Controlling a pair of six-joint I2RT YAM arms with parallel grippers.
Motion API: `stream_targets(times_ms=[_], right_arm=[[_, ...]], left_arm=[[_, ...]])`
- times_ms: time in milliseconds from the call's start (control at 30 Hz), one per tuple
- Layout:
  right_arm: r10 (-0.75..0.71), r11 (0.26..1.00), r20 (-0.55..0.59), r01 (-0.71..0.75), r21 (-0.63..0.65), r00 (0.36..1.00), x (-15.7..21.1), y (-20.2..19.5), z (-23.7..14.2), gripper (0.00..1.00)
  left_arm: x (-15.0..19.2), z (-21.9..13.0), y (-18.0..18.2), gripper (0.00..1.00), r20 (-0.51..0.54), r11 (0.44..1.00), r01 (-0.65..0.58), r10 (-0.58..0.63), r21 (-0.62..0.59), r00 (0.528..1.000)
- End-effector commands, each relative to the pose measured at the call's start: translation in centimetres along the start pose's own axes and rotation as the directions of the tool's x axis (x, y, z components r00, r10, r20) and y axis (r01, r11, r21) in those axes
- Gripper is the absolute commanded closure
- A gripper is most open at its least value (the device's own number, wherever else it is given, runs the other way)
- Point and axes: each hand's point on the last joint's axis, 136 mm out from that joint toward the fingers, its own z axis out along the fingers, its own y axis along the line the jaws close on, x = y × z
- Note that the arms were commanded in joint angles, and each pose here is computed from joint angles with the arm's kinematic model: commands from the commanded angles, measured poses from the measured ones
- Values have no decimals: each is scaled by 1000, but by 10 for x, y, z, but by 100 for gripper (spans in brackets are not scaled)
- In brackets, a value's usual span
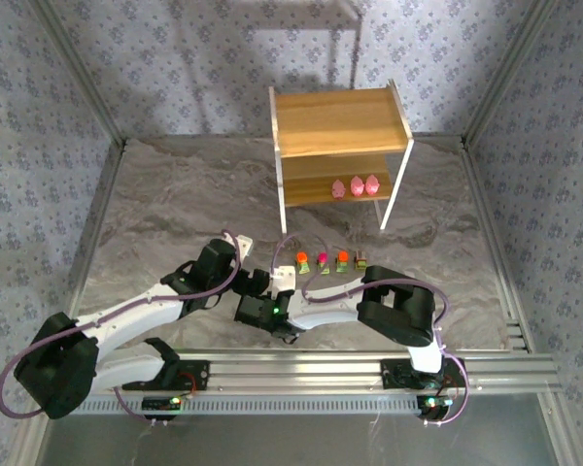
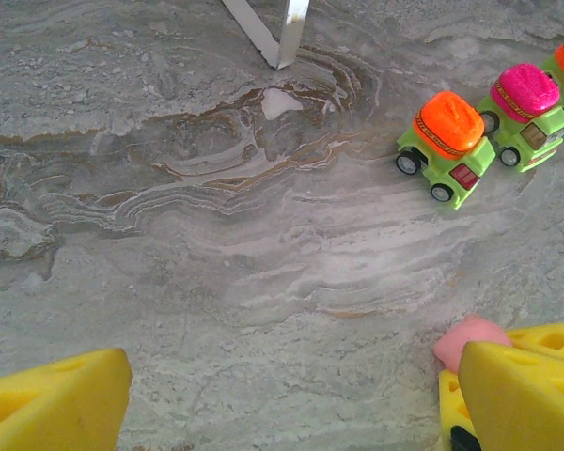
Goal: Place and organize the plastic toys onto the shelf
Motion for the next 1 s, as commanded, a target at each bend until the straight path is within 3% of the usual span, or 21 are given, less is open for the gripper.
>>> stream_targets(times_ms=[0,967], right_arm=[[-23,1000,35,22,22,999,-8,-4,-7,67],[-26,998,108,19,61,994,-37,-52,-48,71]], left_arm=[[-5,-1,-7,10,16,999,10,-11,37,1000],[-4,2,-25,10,9,995,-48,47,87,999]])
